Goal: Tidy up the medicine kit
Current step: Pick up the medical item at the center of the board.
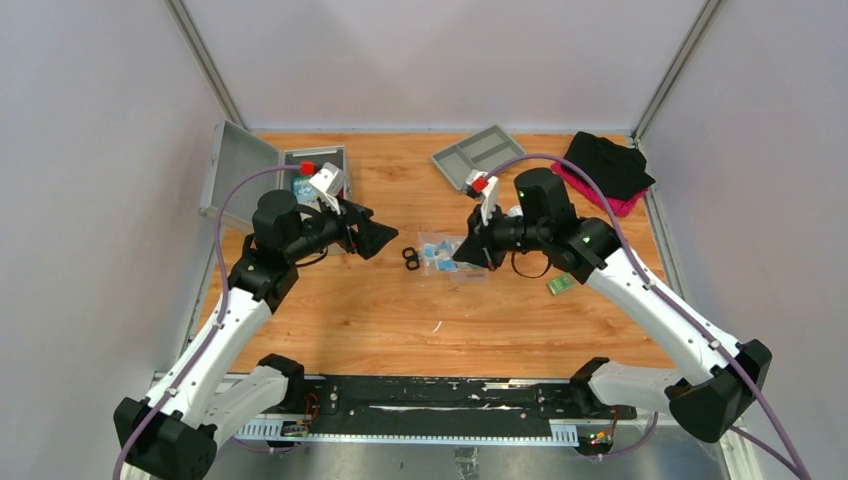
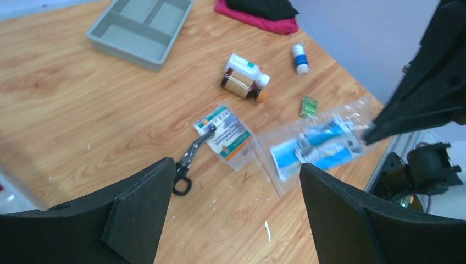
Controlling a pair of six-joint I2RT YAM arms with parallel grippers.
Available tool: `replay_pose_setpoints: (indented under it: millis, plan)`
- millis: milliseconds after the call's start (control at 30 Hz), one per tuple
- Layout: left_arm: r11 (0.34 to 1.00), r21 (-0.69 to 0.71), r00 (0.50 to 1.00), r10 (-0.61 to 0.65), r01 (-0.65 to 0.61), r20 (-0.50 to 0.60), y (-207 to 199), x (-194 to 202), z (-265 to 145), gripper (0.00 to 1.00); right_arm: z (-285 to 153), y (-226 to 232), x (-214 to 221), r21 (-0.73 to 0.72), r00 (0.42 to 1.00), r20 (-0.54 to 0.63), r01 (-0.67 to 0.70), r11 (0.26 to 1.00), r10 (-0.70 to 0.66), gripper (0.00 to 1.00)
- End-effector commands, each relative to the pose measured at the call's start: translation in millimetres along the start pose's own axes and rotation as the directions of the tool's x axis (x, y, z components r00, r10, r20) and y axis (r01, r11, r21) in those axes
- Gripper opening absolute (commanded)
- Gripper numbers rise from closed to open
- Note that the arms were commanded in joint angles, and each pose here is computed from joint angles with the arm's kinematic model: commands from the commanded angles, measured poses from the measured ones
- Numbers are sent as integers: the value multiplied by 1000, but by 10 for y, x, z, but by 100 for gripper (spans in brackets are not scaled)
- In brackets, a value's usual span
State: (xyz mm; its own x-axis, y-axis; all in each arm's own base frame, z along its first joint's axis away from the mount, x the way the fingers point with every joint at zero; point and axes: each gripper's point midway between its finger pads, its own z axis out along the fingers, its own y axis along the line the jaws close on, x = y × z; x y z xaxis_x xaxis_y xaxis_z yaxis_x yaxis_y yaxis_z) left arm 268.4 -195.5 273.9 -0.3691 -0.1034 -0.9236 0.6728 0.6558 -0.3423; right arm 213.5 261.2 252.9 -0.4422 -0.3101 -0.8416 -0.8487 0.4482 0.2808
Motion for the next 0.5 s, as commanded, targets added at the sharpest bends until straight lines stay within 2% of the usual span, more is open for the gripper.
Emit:
replay_pose_setpoints:
  millis: [0, 267, 367, 467]
  plan:
    - [971, 186, 989, 141, -149, 54, -357, -105, -57, 90, -118, 646, -75, -231, 960, -41, 261, 937, -277, 0]
    - [882, 455, 988, 154, -127, -24, -890, 174, -52, 89, -236, 1076, -129, -403, 920, -27, 349, 846, -392, 0]
    - [838, 529, 984, 174, -133, -28, -1059, 209, -117, 87, -287, 1084, -153, -393, 915, -22, 362, 845, -402, 0]
    - [820, 554, 983, 183, -142, -19, -1130, 199, -162, 86, -289, 992, -107, -349, 911, -55, 365, 863, -408, 0]
